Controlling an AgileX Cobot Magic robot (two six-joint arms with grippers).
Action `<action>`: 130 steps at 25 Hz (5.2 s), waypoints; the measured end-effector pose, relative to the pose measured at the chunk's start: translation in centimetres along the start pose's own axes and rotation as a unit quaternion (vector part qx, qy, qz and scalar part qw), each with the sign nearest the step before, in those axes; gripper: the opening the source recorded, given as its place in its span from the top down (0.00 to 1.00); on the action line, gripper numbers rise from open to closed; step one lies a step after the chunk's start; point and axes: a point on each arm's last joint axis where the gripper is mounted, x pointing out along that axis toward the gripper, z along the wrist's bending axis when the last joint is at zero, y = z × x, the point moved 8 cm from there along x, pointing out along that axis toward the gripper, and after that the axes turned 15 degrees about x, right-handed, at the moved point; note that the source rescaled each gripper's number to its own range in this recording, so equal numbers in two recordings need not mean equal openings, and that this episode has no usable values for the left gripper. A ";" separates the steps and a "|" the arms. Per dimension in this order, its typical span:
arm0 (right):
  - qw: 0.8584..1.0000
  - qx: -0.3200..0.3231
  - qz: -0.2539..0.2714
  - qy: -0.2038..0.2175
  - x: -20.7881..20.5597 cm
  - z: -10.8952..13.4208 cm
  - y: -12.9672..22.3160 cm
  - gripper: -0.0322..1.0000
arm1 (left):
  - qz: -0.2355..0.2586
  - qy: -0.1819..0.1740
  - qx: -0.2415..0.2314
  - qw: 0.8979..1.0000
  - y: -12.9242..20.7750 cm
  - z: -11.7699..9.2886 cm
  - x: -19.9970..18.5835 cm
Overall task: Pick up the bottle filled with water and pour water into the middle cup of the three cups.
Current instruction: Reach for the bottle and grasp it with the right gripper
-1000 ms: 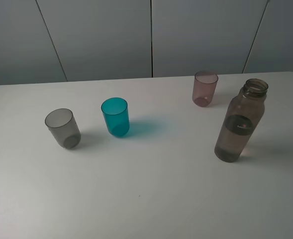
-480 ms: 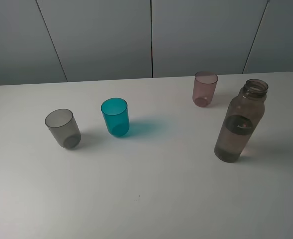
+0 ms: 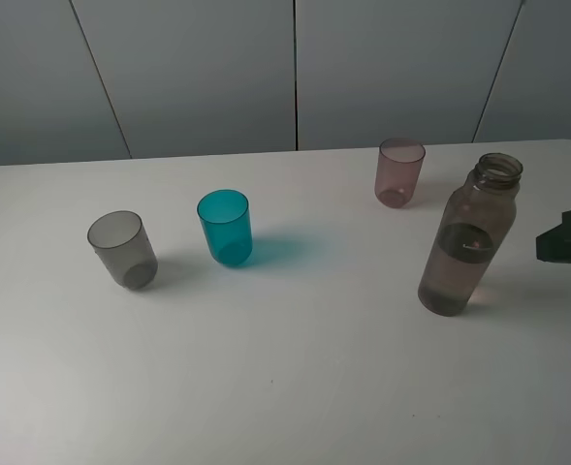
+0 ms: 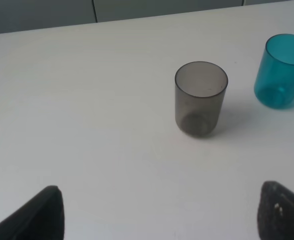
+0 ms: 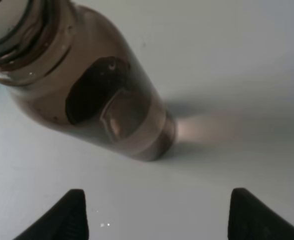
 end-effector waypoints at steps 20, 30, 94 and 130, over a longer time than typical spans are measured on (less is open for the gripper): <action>0.997 -0.067 -0.011 -0.028 4.1 0.6 3.0 0.12 | 0.000 0.000 0.000 1.000 0.0 0.0 0.0; 0.996 -0.043 -0.062 -0.037 4.7 0.4 2.2 0.12 | 0.000 0.000 0.000 1.000 0.0 0.0 0.0; 0.983 -0.097 -0.154 -0.017 11.1 -0.6 2.6 0.00 | 0.000 0.000 0.002 1.000 0.0 0.0 0.0; 0.979 -0.125 -0.151 -0.046 12.8 0.7 2.8 0.00 | 0.000 0.000 0.002 1.000 0.0 0.0 0.0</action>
